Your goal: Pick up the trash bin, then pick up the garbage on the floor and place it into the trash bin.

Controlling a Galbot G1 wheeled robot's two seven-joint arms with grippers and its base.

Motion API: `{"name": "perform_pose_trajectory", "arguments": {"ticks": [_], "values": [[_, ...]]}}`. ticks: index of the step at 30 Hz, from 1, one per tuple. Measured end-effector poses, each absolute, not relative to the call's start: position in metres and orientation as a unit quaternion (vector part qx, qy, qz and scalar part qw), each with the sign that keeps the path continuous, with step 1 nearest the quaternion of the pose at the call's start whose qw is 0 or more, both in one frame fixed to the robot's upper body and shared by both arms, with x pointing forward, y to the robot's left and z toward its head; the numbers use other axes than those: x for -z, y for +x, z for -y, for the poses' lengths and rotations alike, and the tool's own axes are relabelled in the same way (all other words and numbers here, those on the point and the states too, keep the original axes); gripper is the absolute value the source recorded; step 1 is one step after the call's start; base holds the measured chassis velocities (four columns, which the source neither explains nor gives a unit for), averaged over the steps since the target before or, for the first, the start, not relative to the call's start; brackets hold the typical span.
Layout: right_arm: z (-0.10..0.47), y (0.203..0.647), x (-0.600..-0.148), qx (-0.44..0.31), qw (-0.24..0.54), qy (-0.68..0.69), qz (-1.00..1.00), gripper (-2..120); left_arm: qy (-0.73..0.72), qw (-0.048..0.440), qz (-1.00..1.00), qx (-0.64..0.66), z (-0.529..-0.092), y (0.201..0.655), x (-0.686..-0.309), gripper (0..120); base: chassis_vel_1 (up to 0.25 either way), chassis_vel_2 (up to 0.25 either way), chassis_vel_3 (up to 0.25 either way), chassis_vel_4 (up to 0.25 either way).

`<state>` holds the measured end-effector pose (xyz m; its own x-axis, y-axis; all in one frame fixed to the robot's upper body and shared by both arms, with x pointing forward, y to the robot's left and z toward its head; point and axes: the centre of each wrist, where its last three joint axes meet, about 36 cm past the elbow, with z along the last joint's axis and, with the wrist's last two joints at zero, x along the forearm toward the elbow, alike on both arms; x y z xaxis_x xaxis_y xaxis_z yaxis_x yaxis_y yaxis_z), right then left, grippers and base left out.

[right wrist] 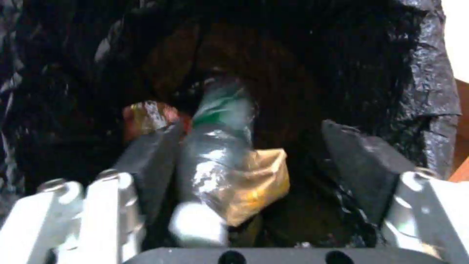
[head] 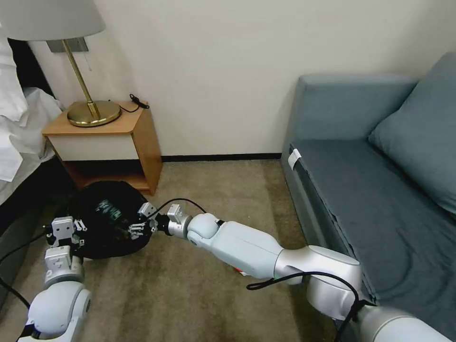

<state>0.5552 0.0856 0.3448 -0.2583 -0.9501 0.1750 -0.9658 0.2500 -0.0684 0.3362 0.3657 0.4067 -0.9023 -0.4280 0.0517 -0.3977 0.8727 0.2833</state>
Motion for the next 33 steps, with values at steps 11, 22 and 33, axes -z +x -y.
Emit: {"name": "perform_pose_trajectory", "arguments": {"ticks": [11, 22, 33], "values": [[-0.098, 0.575, -0.399, -0.133, 0.033, 0.626, 0.768, 100, 0.223, 0.059, 0.963, 0.139, -0.376, 0.332, -0.405, 4, 0.0, 0.0, 0.0, 0.0], [0.028, 0.608, -0.407, -0.282, 0.13, 0.54, 0.782, 100, 0.227, 0.059, 0.961, 0.148, -0.389, 0.333, -0.409, 4, 0.0, 0.0, 0.0, 0.0], [0.152, 0.554, -0.384, -0.217, 0.242, 0.487, 0.811, 100, 0.222, 0.059, 0.961, 0.151, -0.384, 0.339, -0.409, 4, 0.0, 0.0, 0.0, 0.0]]}}
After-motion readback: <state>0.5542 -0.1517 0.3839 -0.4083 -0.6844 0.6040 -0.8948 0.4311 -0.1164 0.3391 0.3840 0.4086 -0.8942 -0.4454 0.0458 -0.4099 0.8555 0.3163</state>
